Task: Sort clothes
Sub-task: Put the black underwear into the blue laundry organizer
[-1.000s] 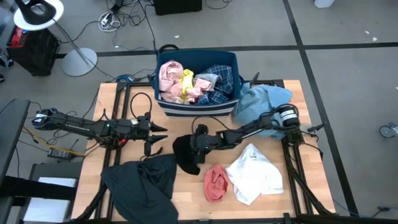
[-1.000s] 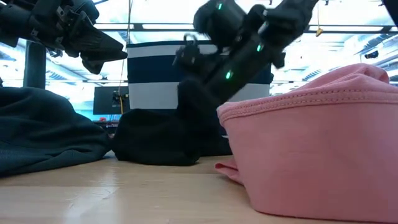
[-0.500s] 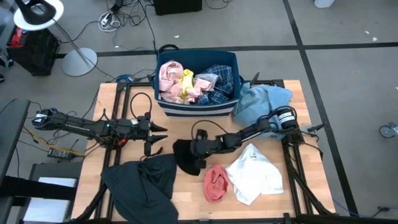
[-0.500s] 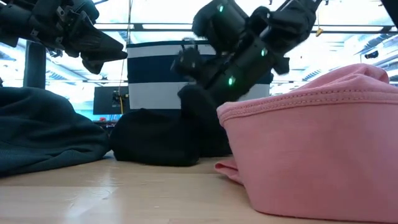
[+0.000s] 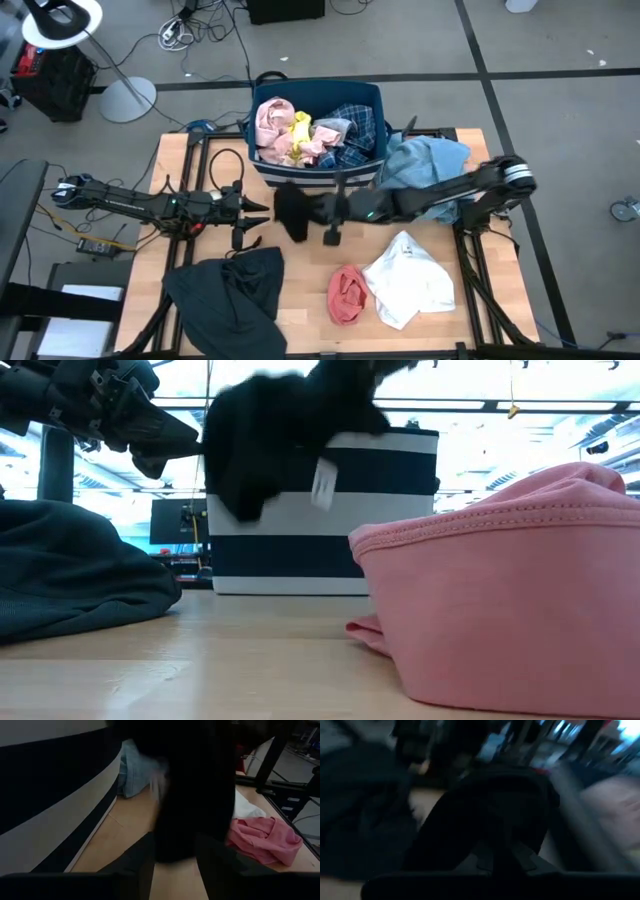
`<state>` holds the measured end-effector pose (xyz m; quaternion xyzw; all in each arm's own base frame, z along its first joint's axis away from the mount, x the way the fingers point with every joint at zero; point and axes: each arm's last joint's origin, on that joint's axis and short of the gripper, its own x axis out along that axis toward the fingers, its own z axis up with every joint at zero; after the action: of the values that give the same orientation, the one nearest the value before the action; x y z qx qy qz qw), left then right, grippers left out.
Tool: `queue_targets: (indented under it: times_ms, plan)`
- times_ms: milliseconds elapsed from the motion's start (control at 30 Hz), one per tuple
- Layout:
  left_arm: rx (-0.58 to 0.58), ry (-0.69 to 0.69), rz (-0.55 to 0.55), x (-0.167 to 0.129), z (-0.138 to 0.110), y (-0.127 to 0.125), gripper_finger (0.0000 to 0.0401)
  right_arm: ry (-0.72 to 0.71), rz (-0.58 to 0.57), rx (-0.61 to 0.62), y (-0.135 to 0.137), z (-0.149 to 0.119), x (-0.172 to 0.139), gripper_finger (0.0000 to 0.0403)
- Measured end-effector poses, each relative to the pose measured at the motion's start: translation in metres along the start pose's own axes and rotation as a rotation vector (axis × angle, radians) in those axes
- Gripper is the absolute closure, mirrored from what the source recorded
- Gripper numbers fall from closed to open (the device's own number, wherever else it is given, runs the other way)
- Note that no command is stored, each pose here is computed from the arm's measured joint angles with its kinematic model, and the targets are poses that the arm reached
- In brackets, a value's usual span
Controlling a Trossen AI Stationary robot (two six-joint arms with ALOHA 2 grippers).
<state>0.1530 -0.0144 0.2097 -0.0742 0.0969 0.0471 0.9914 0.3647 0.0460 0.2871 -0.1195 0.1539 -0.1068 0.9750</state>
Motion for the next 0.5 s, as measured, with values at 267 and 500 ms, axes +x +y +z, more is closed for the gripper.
queue_targets:
  times_ms: [267, 500]
  plan:
    - [0.009, 0.001, 0.0, 0.0, 0.0, 0.0, 0.0256, -0.186, -0.2, -0.027, -0.063, 0.044, -0.047, 0.039]
    - [0.023, -0.005, -0.001, 0.0, 0.001, 0.0, 0.0256, -0.226, -0.38, 0.03, -0.12, 0.045, -0.053, 0.0389]
